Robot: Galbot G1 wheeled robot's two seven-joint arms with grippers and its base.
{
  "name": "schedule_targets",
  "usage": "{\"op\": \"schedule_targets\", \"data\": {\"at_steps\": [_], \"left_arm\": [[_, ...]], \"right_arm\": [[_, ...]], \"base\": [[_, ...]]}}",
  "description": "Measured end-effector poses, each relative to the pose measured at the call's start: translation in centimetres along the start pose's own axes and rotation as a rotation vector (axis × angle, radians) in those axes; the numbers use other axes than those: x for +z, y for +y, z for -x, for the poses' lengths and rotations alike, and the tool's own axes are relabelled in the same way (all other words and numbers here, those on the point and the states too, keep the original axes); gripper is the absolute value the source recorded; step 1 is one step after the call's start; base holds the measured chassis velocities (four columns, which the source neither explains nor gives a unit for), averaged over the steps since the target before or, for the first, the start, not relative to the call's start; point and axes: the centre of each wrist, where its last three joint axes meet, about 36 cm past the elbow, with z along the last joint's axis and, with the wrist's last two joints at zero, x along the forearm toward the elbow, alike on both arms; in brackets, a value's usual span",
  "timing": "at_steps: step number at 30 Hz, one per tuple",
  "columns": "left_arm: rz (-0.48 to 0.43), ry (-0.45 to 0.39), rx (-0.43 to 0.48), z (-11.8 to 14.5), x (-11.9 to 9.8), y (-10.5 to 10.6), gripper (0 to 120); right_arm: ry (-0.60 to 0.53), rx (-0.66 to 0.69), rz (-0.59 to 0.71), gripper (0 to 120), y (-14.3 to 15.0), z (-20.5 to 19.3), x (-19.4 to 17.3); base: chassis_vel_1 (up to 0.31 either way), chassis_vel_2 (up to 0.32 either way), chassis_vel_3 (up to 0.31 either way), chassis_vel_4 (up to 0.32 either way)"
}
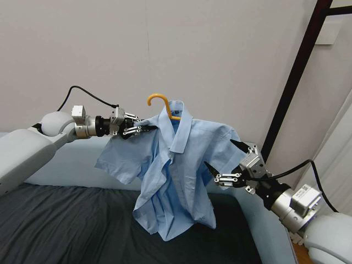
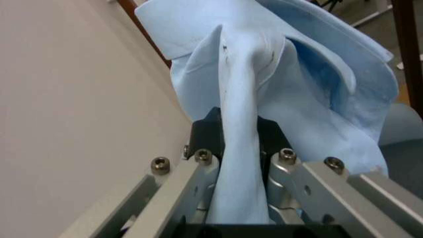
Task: Pick up the clothes from the sofa and hang them on the clothes hanger.
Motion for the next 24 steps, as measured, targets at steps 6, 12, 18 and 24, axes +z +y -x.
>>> {"op": "schedule_targets", "data": {"at_steps": [6,12,18,24], "left_arm": [[0.022,-0.007,0.021,-0.2,0.4,-0.8,8],[0.013,-0.018,0.016,-0.5,1.2,-1.7,8],[0.017,-0.033,0.017,-0.7,1.1,-2.0,8],[0.016,-0.040,0.006,-1.6,0.6,-2.0,8]], "right_arm": [[0.003,-0.052,0.019,100,-2.6,0.1,-0.8],[0.026,-0.069,0.030,100,-3.1,0.1,-0.9],[0.087,-0.057,0.052,100,-4.0,0.3,-0.4],[0.187,0.015,0.118,100,-5.8,0.6,1.8]], "base": [[0.000,0.000,0.000,0.000],[0.000,0.000,0.000,0.000],[0.000,0.000,0.000,0.000],[0.000,0.000,0.000,0.000]]}}
